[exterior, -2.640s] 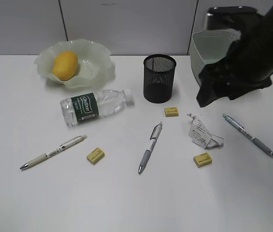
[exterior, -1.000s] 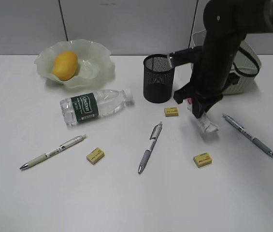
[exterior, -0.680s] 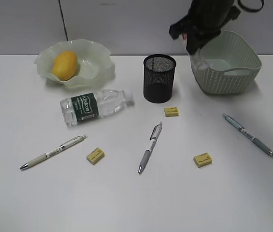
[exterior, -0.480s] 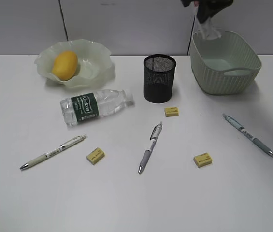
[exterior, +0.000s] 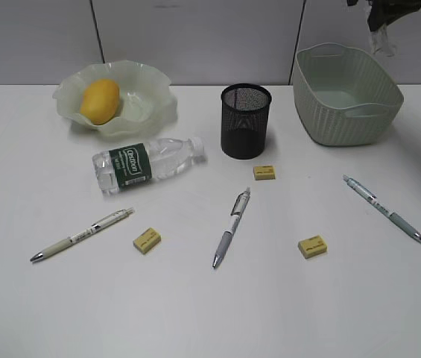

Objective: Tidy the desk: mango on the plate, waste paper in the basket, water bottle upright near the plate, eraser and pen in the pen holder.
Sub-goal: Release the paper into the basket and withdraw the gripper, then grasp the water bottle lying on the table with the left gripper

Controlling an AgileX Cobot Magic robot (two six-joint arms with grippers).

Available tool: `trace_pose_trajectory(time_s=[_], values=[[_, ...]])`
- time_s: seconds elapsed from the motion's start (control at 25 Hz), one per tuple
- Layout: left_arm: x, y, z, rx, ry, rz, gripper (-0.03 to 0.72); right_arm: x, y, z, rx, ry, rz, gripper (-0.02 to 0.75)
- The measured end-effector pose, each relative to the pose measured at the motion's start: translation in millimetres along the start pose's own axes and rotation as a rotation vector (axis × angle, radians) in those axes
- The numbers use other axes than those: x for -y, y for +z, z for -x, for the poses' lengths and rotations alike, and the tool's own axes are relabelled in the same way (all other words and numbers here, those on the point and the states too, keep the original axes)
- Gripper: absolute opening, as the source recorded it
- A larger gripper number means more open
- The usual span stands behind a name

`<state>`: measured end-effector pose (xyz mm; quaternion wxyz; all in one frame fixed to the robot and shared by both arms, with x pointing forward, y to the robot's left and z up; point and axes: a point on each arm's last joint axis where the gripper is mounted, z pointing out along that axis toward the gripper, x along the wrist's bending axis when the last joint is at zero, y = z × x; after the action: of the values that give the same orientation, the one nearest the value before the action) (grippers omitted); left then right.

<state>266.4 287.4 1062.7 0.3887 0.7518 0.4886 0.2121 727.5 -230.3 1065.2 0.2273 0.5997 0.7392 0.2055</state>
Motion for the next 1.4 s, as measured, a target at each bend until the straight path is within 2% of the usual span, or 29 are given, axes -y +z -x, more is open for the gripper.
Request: trace_pose_trajectory(time_s=[0.16, 0.28, 0.4, 0.48, 0.52, 0.84, 1.24, 1.4], values=[[0.0, 0.0, 0.0, 0.000, 0.000, 0.000, 0.491, -1.0, 19.4, -0.7, -0.003, 0.041, 0.041, 0.042], [0.0, 0.0, 0.0, 0.000, 0.001, 0.000, 0.491, 2.8, 41.0, -2.4, -0.007, 0.064, 0.042, 0.114], [0.0, 0.0, 0.0, 0.000, 0.001, 0.000, 0.491, 9.5, 58.8, -4.1, -0.010, 0.070, 0.010, 0.350], [0.0, 0.0, 0.0, 0.000, 0.001, 0.000, 0.491, 11.1, 62.9, -4.5, -0.011, 0.070, 0.004, 0.549], [0.0, 0.0, 0.0, 0.000, 0.001, 0.000, 0.491, 11.3, 63.5, -4.6, -0.011, 0.070, 0.003, 0.593], [0.0, 0.0, 0.0, 0.000, 0.001, 0.000, 0.491, 13.1, 54.5, -4.1, -0.011, 0.074, -0.040, 0.589], [0.0, 0.0, 0.0, 0.000, 0.001, 0.000, 0.491, 17.8, -0.7, -0.8, -0.010, 0.072, -0.196, 0.585], [0.0, 0.0, 0.0, 0.000, 0.001, 0.000, 0.491, 14.4, -24.2, 0.6, -0.011, 0.075, -0.181, 0.568]])
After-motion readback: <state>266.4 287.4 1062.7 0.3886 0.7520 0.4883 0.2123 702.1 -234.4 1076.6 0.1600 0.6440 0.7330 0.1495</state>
